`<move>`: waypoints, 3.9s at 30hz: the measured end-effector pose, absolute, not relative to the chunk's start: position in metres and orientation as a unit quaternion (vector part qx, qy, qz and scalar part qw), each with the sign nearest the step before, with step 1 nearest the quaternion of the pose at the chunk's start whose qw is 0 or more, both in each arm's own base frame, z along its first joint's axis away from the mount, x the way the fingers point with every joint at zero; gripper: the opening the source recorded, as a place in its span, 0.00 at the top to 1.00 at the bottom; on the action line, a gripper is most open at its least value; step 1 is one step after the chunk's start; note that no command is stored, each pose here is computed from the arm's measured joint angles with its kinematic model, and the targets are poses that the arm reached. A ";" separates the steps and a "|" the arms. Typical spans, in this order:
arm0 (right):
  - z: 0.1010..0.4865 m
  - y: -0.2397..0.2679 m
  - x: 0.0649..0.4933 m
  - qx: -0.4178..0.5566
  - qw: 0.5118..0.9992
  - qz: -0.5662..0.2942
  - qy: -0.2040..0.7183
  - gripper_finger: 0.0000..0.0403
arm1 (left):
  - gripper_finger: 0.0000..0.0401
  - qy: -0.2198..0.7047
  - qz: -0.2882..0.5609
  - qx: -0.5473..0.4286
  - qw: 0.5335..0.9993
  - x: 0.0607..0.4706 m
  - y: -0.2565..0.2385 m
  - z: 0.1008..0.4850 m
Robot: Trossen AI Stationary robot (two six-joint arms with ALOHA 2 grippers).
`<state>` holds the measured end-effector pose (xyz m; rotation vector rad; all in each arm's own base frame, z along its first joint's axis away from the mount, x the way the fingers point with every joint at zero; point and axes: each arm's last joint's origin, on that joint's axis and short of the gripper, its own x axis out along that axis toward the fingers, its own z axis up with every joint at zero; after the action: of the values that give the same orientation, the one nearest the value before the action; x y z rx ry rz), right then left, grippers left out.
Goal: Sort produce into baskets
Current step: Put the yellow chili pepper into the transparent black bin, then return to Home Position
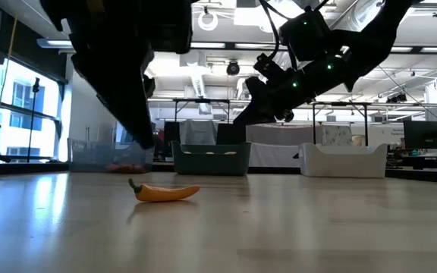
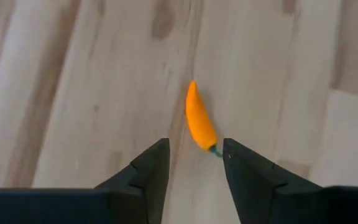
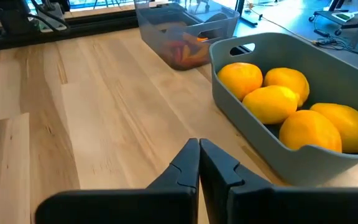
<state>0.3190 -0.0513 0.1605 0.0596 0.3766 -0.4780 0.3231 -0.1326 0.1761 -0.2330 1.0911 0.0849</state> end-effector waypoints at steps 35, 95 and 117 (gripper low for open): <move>0.161 -0.045 0.320 0.007 0.957 -0.220 0.189 1.00 | 0.98 0.592 0.056 -0.061 0.802 0.355 -0.131 0.149; 0.165 -0.050 0.319 -0.009 0.959 -0.214 0.187 1.00 | 0.90 0.324 0.396 -0.116 0.851 0.182 0.142 0.174; 0.201 -0.061 0.272 -0.046 0.978 -0.122 0.161 1.00 | 1.00 0.068 0.182 -0.031 0.980 0.151 0.072 0.178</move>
<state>0.2724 -0.0614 0.2006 -0.0933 0.3242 -0.2467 0.1507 0.0720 0.1782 -0.0615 0.1364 0.3674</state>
